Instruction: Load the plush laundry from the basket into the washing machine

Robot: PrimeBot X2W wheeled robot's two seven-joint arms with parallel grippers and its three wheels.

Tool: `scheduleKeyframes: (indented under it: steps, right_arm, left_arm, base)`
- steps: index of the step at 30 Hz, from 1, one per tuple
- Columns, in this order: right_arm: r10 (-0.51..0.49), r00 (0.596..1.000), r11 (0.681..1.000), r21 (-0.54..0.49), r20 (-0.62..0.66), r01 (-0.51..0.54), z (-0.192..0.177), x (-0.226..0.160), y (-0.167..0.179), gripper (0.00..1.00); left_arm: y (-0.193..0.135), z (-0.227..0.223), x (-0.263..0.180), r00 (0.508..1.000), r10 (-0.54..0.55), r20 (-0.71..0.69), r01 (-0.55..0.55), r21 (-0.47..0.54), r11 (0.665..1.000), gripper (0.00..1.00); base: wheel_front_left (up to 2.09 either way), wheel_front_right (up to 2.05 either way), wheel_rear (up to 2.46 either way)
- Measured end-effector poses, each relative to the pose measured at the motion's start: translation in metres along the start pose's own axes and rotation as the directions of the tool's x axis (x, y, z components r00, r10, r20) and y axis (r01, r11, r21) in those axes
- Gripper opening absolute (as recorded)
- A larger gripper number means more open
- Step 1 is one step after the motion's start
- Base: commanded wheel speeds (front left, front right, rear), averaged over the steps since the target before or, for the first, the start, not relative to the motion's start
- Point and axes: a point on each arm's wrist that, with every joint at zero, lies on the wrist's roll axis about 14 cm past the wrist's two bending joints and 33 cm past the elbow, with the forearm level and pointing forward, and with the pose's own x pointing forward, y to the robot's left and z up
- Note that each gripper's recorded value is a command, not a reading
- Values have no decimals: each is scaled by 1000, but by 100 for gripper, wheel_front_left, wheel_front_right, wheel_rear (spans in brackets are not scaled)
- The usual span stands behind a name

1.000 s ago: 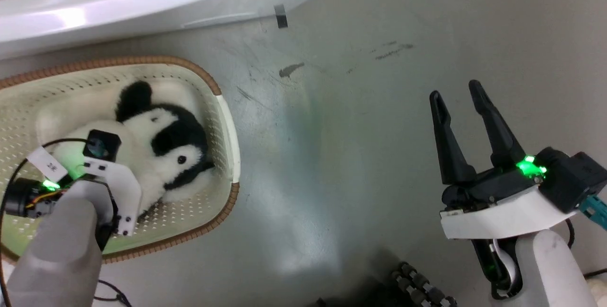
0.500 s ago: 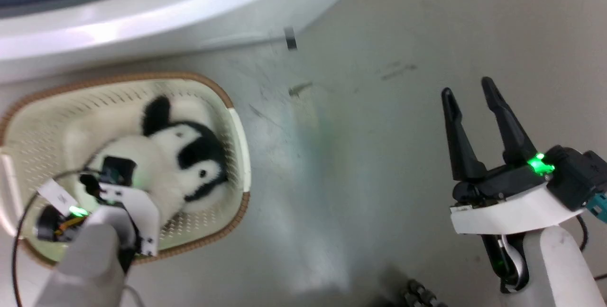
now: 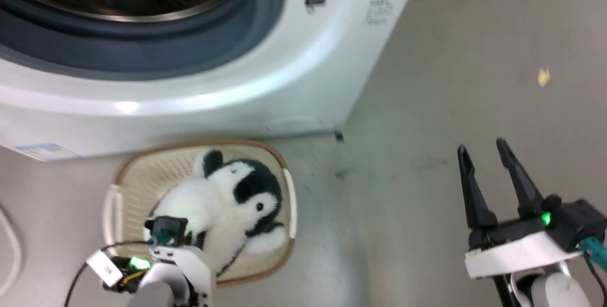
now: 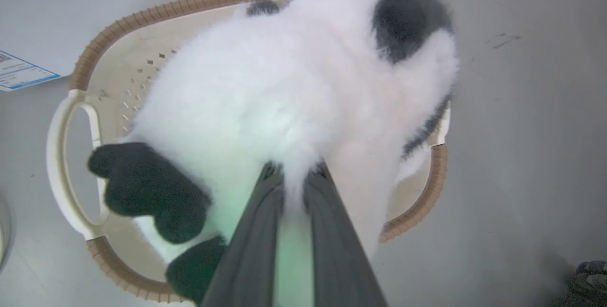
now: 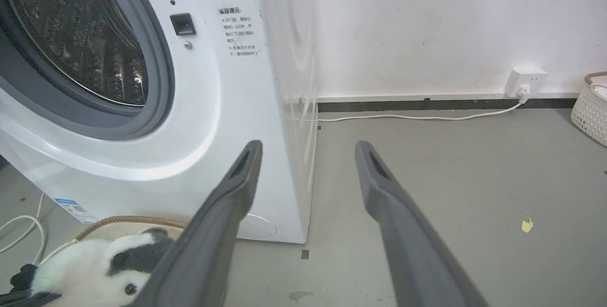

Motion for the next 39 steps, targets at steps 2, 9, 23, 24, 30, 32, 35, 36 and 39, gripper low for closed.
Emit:
scheduleKeyframes:
  steps: [2, 9, 23, 24, 30, 32, 35, 36, 39]
  right_arm:
    - [15, 1000, 1000, 4, 20, -15, 8, -6, 5, 100]
    - [87, 991, 996, 24, 101, -90, 36, -19, 31, 100]
    - [148, 981, 988, 34, 129, -153, 44, -21, 52, 100]
    - [144, 982, 988, 34, 121, -149, 42, -20, 51, 100]
    - [121, 988, 991, 37, 91, -125, 29, -2, 43, 100]
    - [108, 991, 993, 44, 83, -111, 25, 4, 39, 100]
    - [86, 995, 994, 58, 57, -89, 14, 12, 32, 100]
    - [78, 996, 995, 62, 46, -81, 9, 14, 29, 100]
    - [59, 998, 995, 74, 14, -59, -4, 21, 23, 100]
  left_arm:
    - [0, 17, -15, 997, 19, 77, -19, -10, 1000, 0]
    - [12, 75, -84, 921, 132, 367, -113, -72, 991, 0]
    - [30, 199, -187, 591, 216, 777, -204, -115, 972, 0]
    - [30, 206, -185, 581, 207, 787, -199, -109, 974, 0]
    - [44, 252, -155, 558, 165, 813, -125, -114, 986, 0]
    - [48, 268, -140, 571, 135, 810, -105, -91, 990, 0]
    - [51, 295, -114, 587, 85, 805, -94, -37, 995, 0]
    - [51, 303, -105, 595, 67, 801, -88, -18, 996, 0]
    - [50, 322, -72, 631, 7, 775, -90, 63, 994, 0]
  base:
    - [0, 0, 0]
    - [0, 0, 0]
    - [0, 0, 0]
    - [0, 0, 0]
    - [0, 0, 0]
    - [0, 0, 0]
    - [0, 0, 0]
    - [0, 0, 0]
    - [0, 0, 0]
